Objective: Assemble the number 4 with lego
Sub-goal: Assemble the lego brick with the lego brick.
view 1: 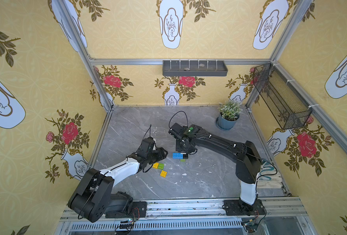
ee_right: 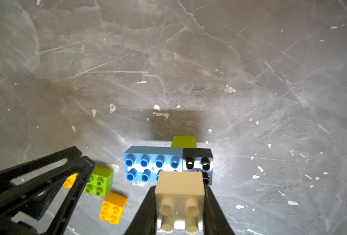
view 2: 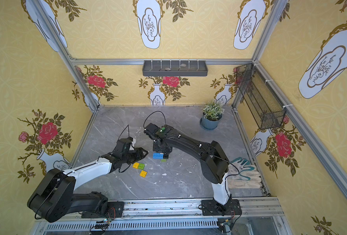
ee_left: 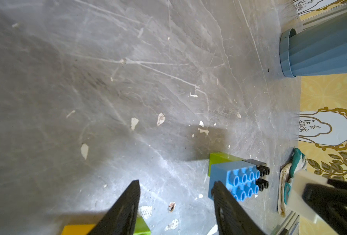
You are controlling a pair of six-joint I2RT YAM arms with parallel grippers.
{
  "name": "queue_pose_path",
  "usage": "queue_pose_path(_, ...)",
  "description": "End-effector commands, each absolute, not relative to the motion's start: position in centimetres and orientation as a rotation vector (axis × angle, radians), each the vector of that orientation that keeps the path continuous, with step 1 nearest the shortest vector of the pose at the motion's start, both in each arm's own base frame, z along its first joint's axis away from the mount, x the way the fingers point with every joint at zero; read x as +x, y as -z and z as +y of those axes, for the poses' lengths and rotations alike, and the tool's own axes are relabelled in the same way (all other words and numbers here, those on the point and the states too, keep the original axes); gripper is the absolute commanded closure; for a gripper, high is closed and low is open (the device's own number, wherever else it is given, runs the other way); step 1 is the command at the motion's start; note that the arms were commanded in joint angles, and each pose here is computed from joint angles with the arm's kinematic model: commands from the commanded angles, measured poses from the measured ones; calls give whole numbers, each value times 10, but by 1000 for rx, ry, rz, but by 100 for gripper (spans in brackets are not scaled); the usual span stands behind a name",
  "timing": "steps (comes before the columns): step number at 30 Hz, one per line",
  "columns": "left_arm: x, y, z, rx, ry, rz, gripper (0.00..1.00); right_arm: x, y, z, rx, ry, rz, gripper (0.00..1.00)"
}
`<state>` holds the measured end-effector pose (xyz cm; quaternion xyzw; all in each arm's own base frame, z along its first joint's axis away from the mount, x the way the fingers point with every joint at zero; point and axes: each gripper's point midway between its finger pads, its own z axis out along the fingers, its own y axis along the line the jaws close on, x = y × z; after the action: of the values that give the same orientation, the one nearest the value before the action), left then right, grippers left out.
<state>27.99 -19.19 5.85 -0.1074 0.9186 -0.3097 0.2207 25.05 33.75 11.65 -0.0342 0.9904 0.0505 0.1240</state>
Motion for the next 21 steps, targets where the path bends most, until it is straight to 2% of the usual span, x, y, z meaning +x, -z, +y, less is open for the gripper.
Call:
queue_pose_path(1, 283, -61, -196, -272, 881, 2524, 40, 247, -113, 332, -128, -102, 2904, 82)
queue_pose_path(21, 283, -60, -197, -266, 885, 2532, 41, 245, -94, 341, -168, -136, 2909, 84)
